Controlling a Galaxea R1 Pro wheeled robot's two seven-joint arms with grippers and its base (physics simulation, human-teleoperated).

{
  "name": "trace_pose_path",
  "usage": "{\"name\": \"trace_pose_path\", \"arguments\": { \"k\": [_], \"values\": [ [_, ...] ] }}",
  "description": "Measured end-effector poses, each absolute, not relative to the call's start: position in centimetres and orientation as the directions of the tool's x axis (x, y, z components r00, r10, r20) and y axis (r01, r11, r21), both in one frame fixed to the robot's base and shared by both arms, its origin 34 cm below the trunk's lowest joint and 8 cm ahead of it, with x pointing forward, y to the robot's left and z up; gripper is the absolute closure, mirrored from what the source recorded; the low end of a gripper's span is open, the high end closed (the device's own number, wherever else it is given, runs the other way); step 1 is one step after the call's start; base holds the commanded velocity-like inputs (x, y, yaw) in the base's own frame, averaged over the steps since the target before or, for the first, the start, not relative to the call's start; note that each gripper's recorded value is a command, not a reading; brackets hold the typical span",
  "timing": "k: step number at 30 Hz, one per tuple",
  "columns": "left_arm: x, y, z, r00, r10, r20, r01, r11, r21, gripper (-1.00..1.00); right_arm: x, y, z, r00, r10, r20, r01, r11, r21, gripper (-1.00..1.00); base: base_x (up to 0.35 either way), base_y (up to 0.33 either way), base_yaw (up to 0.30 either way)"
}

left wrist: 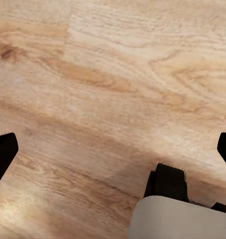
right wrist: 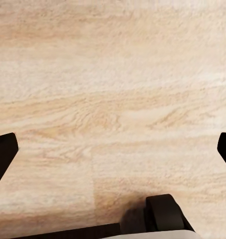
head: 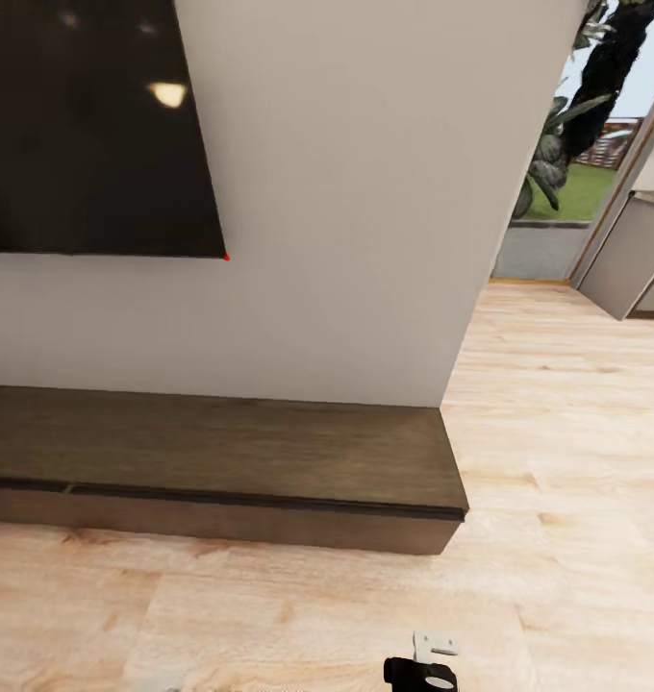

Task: Place each of the two pumpkins and all three candles from the living room inside a cabinet in the living room (use any cabinet), then make sure every cabinet is closed, and position the cauldron so it is next to a table in the living room.

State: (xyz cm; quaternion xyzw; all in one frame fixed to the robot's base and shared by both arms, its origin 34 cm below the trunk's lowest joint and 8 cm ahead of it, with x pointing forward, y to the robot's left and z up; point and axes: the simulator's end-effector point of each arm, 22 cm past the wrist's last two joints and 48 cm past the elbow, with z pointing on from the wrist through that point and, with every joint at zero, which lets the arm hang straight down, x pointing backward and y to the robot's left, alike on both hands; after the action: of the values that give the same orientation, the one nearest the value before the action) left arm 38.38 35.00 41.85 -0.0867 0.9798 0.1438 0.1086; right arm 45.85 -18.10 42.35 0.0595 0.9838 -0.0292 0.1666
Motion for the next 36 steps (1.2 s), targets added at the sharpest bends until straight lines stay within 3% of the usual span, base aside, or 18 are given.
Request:
{"name": "trace_pose_path", "arguments": {
  "k": [9, 36],
  "values": [
    [38.7, 34.8, 41.9, -0.958, -0.138, -0.252, -0.204, 0.944, 0.258, -1.0, 45.8, -17.6, 42.4, -0.938, 0.107, -0.33, 0.124, 0.992, -0.032, -1.0, -0.188, 0.0, 0.291],
    [38.8, 34.5, 41.9, -0.956, -0.139, -0.259, -0.206, 0.945, 0.254, -1.0, 45.8, -16.5, 42.5, -0.938, 0.107, -0.328, 0.119, 0.993, -0.018, -1.0, -0.004, 0.0, 0.291]
  ]
}}
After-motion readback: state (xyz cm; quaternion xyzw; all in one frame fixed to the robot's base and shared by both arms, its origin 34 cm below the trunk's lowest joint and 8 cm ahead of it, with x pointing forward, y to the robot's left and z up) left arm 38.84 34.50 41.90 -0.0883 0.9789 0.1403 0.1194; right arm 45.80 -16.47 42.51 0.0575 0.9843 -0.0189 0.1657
